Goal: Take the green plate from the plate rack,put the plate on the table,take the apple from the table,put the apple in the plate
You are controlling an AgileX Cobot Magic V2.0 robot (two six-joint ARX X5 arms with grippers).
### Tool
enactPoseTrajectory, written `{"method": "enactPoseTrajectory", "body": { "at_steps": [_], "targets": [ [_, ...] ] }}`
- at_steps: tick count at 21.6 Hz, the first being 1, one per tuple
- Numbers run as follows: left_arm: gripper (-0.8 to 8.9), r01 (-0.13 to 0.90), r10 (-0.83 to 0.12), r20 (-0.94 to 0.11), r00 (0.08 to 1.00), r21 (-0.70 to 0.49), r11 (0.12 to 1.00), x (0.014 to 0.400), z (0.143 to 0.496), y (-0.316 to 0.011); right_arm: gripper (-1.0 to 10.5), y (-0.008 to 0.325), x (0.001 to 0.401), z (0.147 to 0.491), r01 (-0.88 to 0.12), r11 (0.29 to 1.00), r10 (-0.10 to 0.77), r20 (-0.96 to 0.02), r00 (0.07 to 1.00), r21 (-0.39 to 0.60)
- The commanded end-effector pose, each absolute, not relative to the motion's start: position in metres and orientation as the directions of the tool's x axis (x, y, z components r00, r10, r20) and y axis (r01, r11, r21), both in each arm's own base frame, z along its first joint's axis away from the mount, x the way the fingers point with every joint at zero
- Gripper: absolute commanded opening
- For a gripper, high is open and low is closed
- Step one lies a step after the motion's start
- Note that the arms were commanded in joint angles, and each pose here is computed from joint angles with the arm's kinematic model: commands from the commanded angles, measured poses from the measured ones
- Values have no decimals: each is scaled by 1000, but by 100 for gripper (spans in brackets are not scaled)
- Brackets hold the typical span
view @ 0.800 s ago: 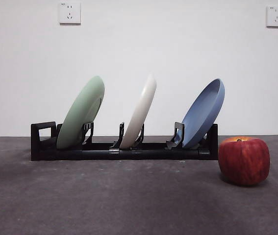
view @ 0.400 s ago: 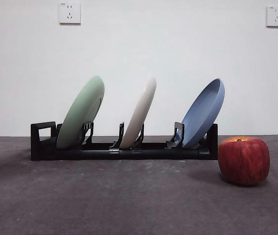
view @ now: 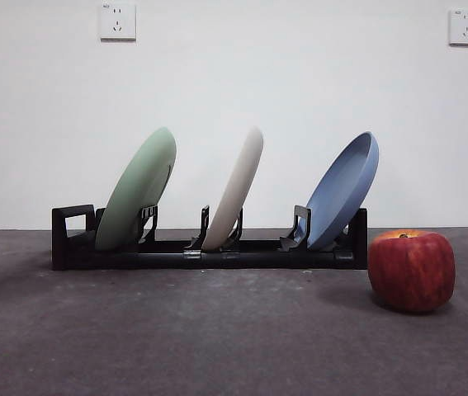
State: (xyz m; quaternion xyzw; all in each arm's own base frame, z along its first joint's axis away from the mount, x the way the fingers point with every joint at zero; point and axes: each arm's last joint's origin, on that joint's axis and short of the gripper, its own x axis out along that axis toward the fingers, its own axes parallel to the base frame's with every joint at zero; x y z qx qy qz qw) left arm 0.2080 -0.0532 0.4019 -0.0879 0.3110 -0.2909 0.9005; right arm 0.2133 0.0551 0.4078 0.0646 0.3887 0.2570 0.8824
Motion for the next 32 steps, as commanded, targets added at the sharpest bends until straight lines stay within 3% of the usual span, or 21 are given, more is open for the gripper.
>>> {"method": "enactPoseTrajectory", "body": {
  "at_steps": [1, 3, 8, 13, 20, 24, 29, 32],
  "targets": [
    [325, 492, -591, -504, 629, -331, 805, 210, 402, -57, 404, 56, 215, 408, -409, 861, 500, -653, 569, 302],
    [323, 493, -596, -493, 634, -335, 803, 213, 402, -59, 546, 55, 216, 408, -405, 864, 494, -655, 572, 298],
    [322, 507, -614, -438, 656, -347, 789, 231, 405, -70, 540, 55, 216, 408, -401, 868, 488, -656, 576, 293],
    [319, 461, -559, -498, 663, -317, 829, 279, 413, -86, 540, 55, 216, 408, -398, 868, 487, -659, 573, 296],
    [315, 382, -388, -725, 569, -185, 906, 353, 396, -114, 539, 55, 216, 408, -396, 870, 484, -660, 575, 293],
    [315, 371, -369, -763, 531, -183, 911, 378, 374, -124, 536, 55, 216, 408, -395, 871, 483, -660, 576, 293],
    [314, 332, -276, -813, 513, -109, 937, 400, 343, -132, 536, 55, 216, 408, -390, 874, 477, -662, 578, 290],
    [314, 336, -280, -808, 519, -108, 936, 409, 332, -137, 536, 55, 216, 408, -385, 875, 477, -662, 578, 293]
  ]
}}
